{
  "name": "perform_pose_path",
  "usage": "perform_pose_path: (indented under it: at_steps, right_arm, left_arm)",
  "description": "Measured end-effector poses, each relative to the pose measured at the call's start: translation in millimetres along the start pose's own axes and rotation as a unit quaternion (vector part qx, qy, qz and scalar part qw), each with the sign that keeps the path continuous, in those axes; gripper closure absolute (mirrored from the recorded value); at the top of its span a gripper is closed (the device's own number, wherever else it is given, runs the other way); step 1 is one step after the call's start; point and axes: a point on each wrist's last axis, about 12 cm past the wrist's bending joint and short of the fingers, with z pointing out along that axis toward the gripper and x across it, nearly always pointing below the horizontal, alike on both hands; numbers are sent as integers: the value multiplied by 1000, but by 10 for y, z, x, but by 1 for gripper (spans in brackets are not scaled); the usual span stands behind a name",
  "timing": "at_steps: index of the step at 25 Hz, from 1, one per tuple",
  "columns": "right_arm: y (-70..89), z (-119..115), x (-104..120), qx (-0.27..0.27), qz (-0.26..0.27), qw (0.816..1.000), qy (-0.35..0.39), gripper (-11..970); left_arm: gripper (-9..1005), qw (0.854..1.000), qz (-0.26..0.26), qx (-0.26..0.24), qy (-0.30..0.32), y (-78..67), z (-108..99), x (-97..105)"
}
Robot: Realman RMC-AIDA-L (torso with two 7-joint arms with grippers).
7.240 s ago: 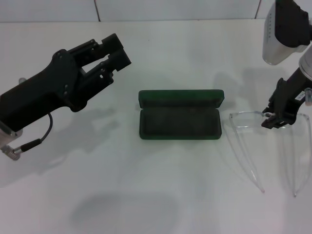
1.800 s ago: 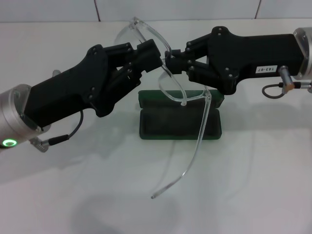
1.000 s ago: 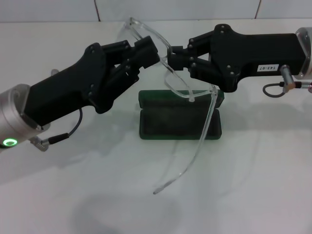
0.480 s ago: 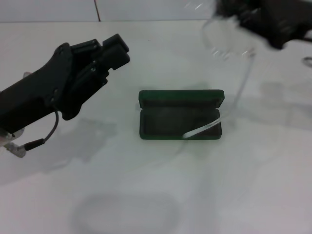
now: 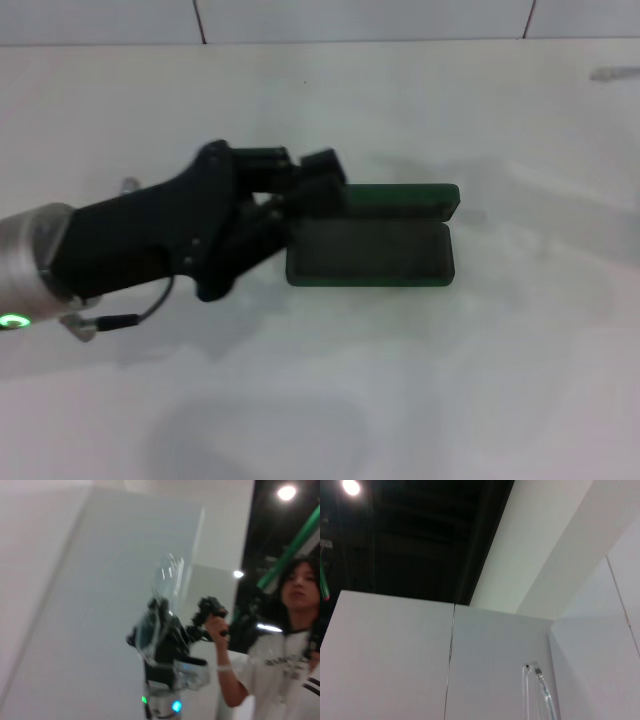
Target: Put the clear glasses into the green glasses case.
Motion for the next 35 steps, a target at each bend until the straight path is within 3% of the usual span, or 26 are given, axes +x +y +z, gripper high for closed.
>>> perform_pose_path:
  at_steps: [3,8,13,22,35]
  right_arm:
    - [-14,34,66,2,8,1000,-10,891]
    - [-87,102,363,26,22,999,-27,891]
    - [-158,200,565,45,36,998,-25,892]
    - [-86,364,882,25,81,996,42,891]
    - [7,441,1061,-3,100,992,80,890]
  left_arm:
    - [846,999,-8,30,9,17,153,31]
    - [846,995,-12,96,19,51,461,21]
    - [847,993,-9,116,16,85,584,-20]
    - [847,995,5,96,-14,136,620,-78]
    - [848,997,15,78,-23,147,583,-79]
